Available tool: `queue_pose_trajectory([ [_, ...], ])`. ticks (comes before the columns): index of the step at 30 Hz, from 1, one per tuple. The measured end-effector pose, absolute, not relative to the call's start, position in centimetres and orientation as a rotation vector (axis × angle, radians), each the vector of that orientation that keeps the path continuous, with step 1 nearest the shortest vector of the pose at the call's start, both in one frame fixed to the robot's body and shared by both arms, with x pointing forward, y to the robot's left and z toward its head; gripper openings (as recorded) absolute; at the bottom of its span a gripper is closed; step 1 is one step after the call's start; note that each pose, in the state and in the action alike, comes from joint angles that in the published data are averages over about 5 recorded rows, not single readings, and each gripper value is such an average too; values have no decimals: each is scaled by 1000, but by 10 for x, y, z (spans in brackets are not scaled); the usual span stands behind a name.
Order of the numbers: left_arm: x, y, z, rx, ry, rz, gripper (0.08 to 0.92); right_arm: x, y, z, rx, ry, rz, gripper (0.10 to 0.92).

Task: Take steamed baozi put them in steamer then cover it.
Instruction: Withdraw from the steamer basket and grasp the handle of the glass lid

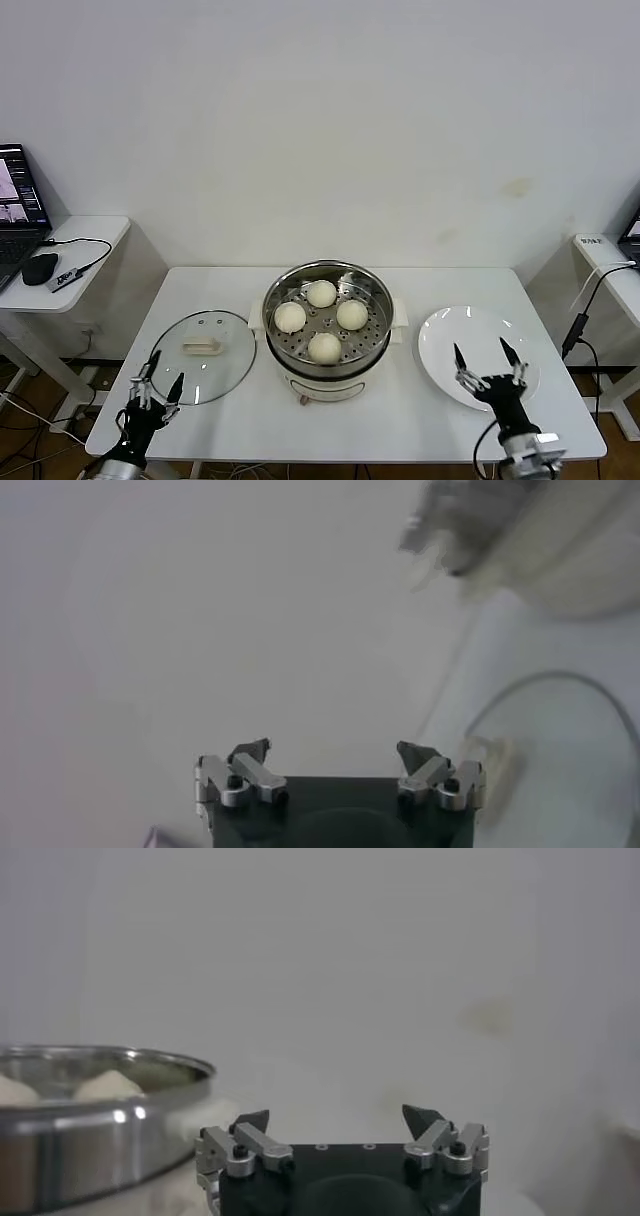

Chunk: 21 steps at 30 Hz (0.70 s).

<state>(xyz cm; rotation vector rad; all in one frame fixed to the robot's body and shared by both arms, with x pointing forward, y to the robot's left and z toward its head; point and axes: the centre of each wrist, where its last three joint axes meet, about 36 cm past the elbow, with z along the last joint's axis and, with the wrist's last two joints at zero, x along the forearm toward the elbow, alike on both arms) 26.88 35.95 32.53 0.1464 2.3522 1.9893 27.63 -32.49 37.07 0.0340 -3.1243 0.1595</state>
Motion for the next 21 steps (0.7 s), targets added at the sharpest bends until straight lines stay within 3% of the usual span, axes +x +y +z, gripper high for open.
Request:
queue_pose_trajectory([
  [8,298,375,307,280,2181,2201,823,252,-329,367,-56,-3093,168,823],
  [21,354,391,299,335,2080,2303,823,237,-324,364,-109,-3066,172,823],
])
